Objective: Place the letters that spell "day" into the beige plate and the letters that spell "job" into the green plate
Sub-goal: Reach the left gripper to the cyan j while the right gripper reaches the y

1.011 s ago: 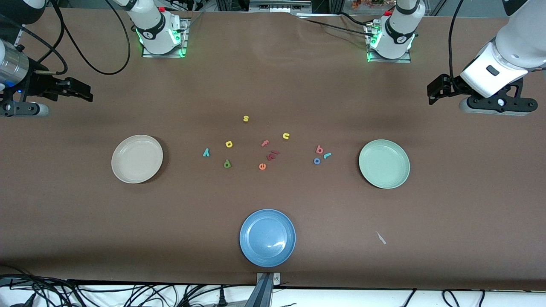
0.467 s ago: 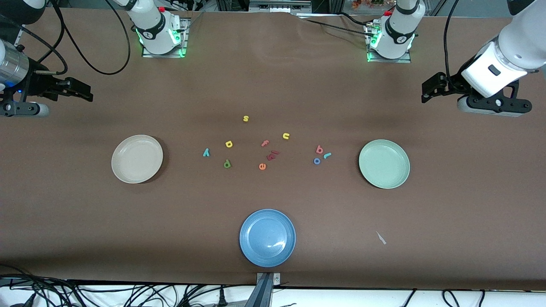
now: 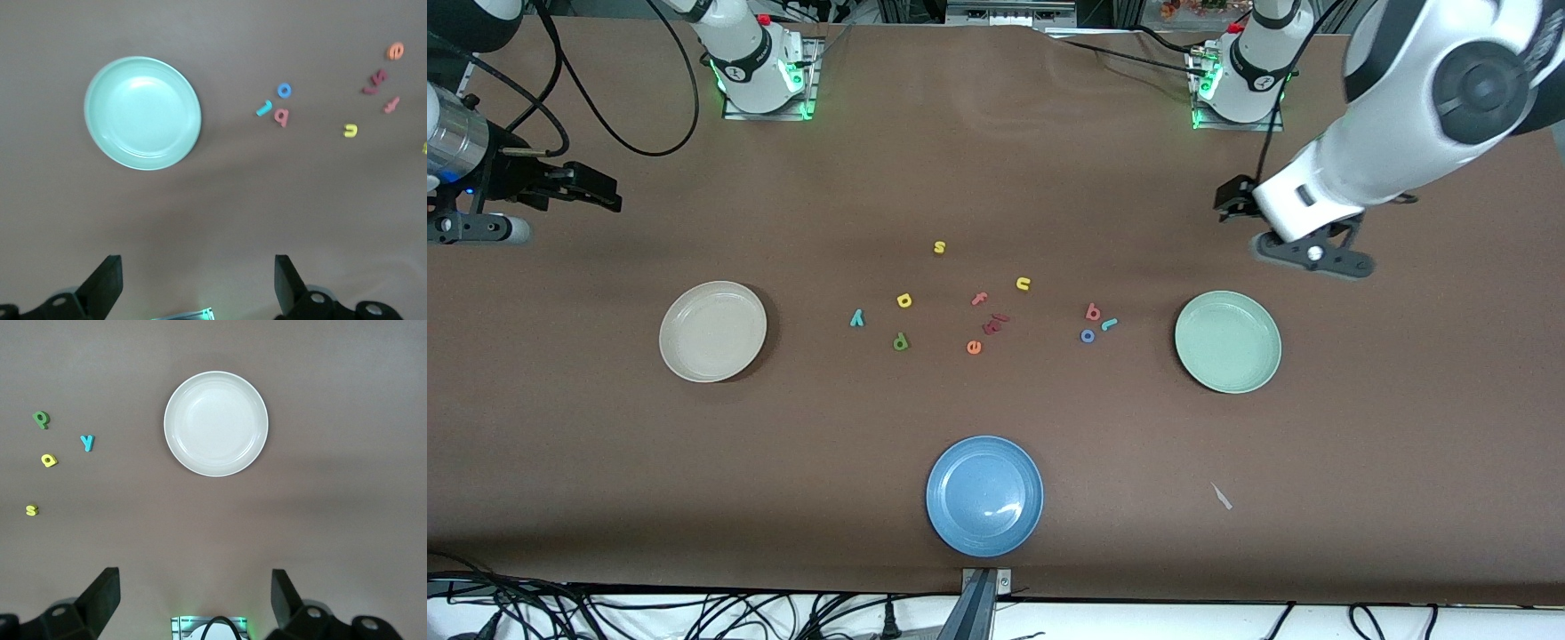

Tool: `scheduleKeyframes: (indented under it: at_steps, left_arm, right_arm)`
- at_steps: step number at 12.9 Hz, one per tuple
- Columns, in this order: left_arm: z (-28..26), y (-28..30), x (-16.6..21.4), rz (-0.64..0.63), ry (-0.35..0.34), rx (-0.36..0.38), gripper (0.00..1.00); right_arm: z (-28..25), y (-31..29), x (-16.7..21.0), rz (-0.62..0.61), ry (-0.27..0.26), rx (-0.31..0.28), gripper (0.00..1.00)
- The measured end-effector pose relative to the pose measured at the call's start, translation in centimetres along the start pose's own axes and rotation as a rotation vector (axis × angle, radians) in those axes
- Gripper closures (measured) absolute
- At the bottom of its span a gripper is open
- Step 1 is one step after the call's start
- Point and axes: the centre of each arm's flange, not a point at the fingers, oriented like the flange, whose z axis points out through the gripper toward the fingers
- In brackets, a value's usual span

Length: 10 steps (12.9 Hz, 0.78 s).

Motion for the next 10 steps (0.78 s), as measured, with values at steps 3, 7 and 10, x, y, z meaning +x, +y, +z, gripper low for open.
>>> scheduleKeyframes:
  at_steps: [3, 7, 10]
  left_arm:
    - [4.2, 5.6, 1.8, 0.097, -0.054, 0.016, 0.00]
    - [11.9, 8.2, 7.9, 0.311, 0.013, -0.008, 0.00]
    - [17.9, 7.0, 11.3, 0.508, 0.009, -0.023, 0.00]
  right_arm:
    - [0.1, 0.0, 0.1, 0.000, -0.004, 0.000, 0.00]
    - [0.3, -0.5, 0.1, -0.010, -0.008, -0.002, 0.00]
    - [0.6, -1.4, 0.1, -0.026, -0.016, -0.005, 0.00]
